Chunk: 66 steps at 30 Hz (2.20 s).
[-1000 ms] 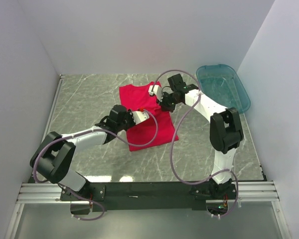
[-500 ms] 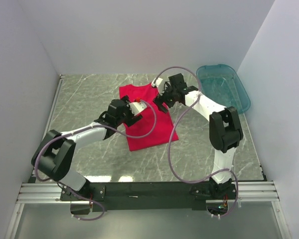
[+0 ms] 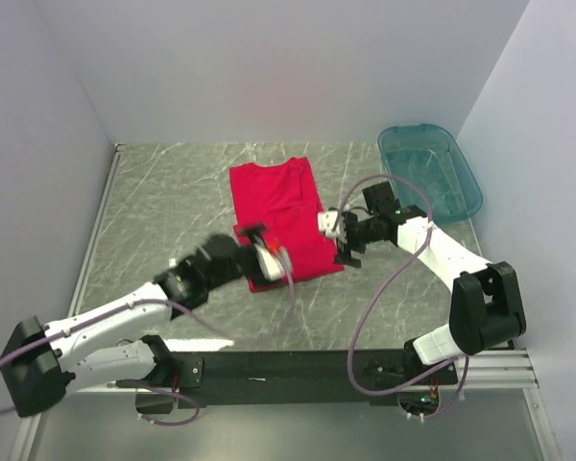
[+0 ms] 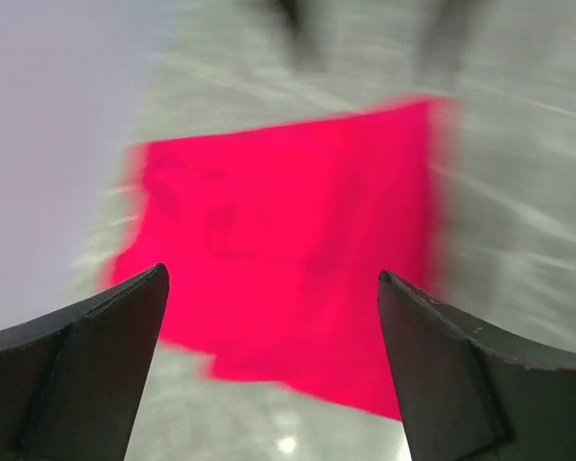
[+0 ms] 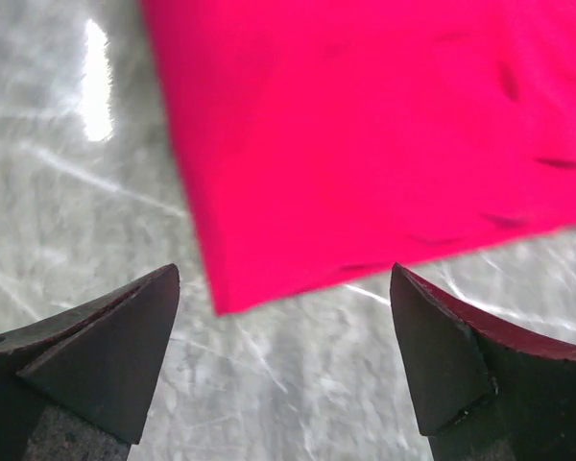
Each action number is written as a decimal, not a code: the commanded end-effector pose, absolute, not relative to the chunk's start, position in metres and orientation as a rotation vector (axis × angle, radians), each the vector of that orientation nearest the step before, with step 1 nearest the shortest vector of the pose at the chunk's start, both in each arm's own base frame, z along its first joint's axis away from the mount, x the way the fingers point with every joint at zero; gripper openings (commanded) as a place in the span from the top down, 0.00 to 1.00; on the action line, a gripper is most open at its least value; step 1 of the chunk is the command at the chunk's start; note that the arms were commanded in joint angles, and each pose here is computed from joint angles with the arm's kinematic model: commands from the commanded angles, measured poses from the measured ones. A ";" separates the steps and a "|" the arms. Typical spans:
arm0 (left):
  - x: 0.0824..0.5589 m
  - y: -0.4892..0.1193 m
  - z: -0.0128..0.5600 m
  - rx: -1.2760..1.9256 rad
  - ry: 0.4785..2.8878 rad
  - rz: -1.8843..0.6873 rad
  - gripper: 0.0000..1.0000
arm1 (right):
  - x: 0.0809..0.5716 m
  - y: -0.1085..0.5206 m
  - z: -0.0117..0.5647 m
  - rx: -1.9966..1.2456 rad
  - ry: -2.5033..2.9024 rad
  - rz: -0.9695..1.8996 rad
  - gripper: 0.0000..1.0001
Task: Fold and stack the t-shirts
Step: Fold the tshirt
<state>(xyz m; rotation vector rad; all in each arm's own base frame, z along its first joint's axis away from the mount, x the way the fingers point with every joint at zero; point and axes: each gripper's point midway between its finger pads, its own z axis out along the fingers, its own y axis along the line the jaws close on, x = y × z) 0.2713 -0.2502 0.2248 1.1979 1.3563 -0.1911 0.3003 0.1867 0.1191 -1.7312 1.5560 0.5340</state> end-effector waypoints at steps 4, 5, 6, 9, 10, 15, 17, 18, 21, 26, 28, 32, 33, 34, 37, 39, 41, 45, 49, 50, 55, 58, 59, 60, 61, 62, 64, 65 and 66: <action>0.175 -0.268 0.106 1.615 1.431 -0.149 0.05 | 0.264 0.188 0.081 -2.002 1.371 0.382 0.07; 0.172 -0.266 0.093 1.641 1.446 -0.130 0.06 | 0.265 0.188 0.077 -2.004 1.385 0.369 0.08; 0.175 -0.264 0.088 1.641 1.459 -0.105 0.07 | 0.266 0.187 0.071 -2.006 1.407 0.363 0.09; 0.184 -0.264 0.076 1.640 1.456 -0.041 0.07 | 0.278 0.183 0.058 -1.988 1.461 0.292 0.13; 0.188 -0.265 0.073 1.641 1.453 -0.018 0.08 | 0.283 0.184 0.056 -1.979 1.465 0.271 0.14; 0.206 -0.267 0.052 1.647 1.487 0.043 0.13 | 0.293 0.181 0.046 -1.988 1.534 0.232 0.24; 0.214 -0.261 0.048 1.629 1.512 0.072 0.15 | 0.294 0.181 0.043 -2.001 1.536 0.230 0.27; 0.216 -0.260 0.048 1.620 1.513 0.077 0.15 | 0.293 0.182 0.040 -2.009 1.537 0.239 0.28; 0.224 -0.256 0.051 1.587 1.522 0.091 0.17 | 0.290 0.181 0.031 -2.032 1.546 0.243 0.32; 0.230 -0.250 0.040 1.603 1.569 0.101 0.43 | 0.294 0.185 0.025 -2.019 1.587 0.272 0.56; 0.230 -0.249 0.035 1.613 1.579 0.103 0.57 | 0.293 0.186 0.024 -2.016 1.595 0.291 0.66; 0.232 -0.245 0.027 1.610 1.594 0.124 0.85 | 0.285 0.186 0.027 -2.008 1.597 0.329 0.78; 0.233 -0.245 0.028 1.602 1.595 0.132 0.96 | 0.282 0.185 0.028 -2.006 1.600 0.340 0.80; 0.234 -0.244 0.028 1.596 1.598 0.133 0.99 | 0.277 0.183 0.028 -2.016 1.598 0.352 0.89; 0.229 -0.247 0.041 1.580 1.586 0.085 0.99 | 0.266 0.177 0.036 -2.007 1.618 0.376 1.00; 0.218 -0.246 0.045 1.612 1.601 0.029 0.99 | 0.254 0.176 0.050 -2.057 1.590 0.424 1.00; 0.198 -0.256 0.057 1.647 1.571 -0.107 0.99 | 0.225 0.162 0.052 -2.152 1.621 0.509 1.00; 0.142 -0.263 0.060 1.782 1.578 -0.342 0.99 | 0.178 0.154 0.071 -2.200 1.558 0.652 1.00; 0.096 -0.269 0.076 1.847 1.580 -0.513 0.99 | 0.144 0.150 0.084 -2.169 1.552 0.745 1.00; 0.098 -0.270 0.083 1.829 1.573 -0.508 1.00 | 0.144 0.150 0.088 -2.144 1.546 0.724 1.00; 0.175 -0.269 0.128 1.628 1.407 -0.289 0.99 | 0.195 0.164 0.115 -1.903 1.669 0.621 1.00; 0.239 -0.258 0.150 1.499 1.443 -0.238 0.99 | 0.247 0.173 0.135 -1.737 1.776 0.563 1.00; 0.256 -0.255 0.153 1.477 1.446 -0.215 1.00 | 0.263 0.173 0.129 -1.706 1.835 0.557 1.00; 0.272 -0.254 0.161 1.444 1.431 -0.191 0.99 | 0.286 0.177 0.144 -1.659 1.828 0.517 1.00; 0.301 -0.248 0.163 1.402 1.455 -0.143 0.99 | 0.306 0.181 0.150 -1.566 1.869 0.506 1.00; 0.316 -0.247 0.165 1.384 1.463 -0.130 1.00 | 0.333 0.183 0.154 -1.518 1.898 0.484 1.00; 0.356 -0.244 0.165 1.333 1.509 -0.104 0.99 | 0.363 0.190 0.160 -1.413 1.949 0.488 1.00; 0.367 -0.244 0.163 1.320 1.528 -0.102 0.99 | 0.388 0.195 0.163 -1.372 1.963 0.475 1.00; 0.378 -0.242 0.162 1.302 1.543 -0.093 0.99 | 0.402 0.195 0.164 -1.335 1.985 0.447 1.00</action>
